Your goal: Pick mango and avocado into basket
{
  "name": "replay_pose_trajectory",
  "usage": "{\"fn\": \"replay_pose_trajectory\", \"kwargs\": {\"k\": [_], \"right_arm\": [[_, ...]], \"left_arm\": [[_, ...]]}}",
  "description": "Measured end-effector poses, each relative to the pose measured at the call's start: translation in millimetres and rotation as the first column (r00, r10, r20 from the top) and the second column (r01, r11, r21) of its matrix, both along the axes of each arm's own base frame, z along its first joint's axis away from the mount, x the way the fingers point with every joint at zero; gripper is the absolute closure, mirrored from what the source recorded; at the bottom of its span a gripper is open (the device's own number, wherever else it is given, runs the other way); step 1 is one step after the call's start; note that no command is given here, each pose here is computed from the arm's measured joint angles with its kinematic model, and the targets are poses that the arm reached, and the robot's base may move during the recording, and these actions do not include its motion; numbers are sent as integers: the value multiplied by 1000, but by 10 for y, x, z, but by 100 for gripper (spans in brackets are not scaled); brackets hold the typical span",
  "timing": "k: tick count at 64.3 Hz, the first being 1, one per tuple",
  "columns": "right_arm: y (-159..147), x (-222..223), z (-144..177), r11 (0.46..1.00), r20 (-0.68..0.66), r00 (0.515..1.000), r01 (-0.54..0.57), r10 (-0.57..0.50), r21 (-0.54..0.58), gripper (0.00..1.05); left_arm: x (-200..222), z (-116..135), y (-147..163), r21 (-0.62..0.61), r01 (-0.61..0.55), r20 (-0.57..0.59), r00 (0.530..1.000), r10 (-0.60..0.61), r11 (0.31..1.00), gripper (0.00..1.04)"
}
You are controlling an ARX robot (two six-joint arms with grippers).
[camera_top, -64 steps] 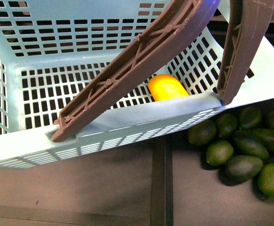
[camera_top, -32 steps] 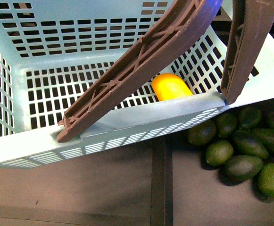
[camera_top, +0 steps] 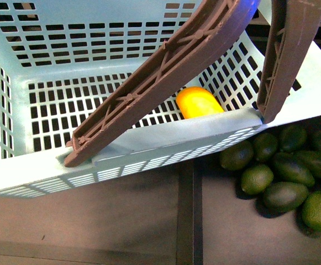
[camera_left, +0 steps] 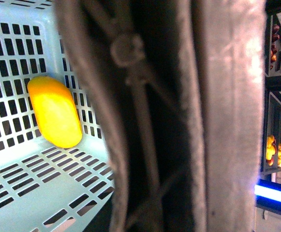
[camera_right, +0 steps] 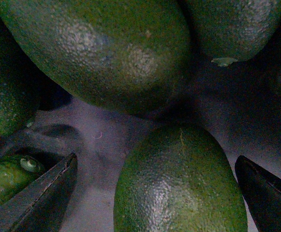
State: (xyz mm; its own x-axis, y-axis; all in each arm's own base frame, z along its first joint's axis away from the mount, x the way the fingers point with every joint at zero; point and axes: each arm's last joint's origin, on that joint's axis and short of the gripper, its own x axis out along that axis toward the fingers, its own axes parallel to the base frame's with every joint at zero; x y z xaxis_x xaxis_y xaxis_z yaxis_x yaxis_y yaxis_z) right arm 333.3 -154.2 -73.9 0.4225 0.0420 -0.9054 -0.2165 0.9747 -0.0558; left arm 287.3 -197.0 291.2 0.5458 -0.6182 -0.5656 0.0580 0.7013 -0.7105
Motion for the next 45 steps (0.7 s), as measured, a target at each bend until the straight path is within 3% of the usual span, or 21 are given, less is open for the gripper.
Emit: {"fn": "replay_pose_trajectory", "kwargs": {"k": [22,41,45], "right_arm": [[5,-3,-19,1000,-2,1000,12,-12,1,9],[23,-19,-37,1000,-6,1000,16,-16,4,46],[25,-20,-38,1000,-6,1000,15,-15,4,49]], "left_arm": [[0,0,0,0,0,0,1000,0,1000,91],[0,0,0,0,0,0,1000,0,1000,91],[0,0,0,0,0,0,1000,0,1000,91]]}}
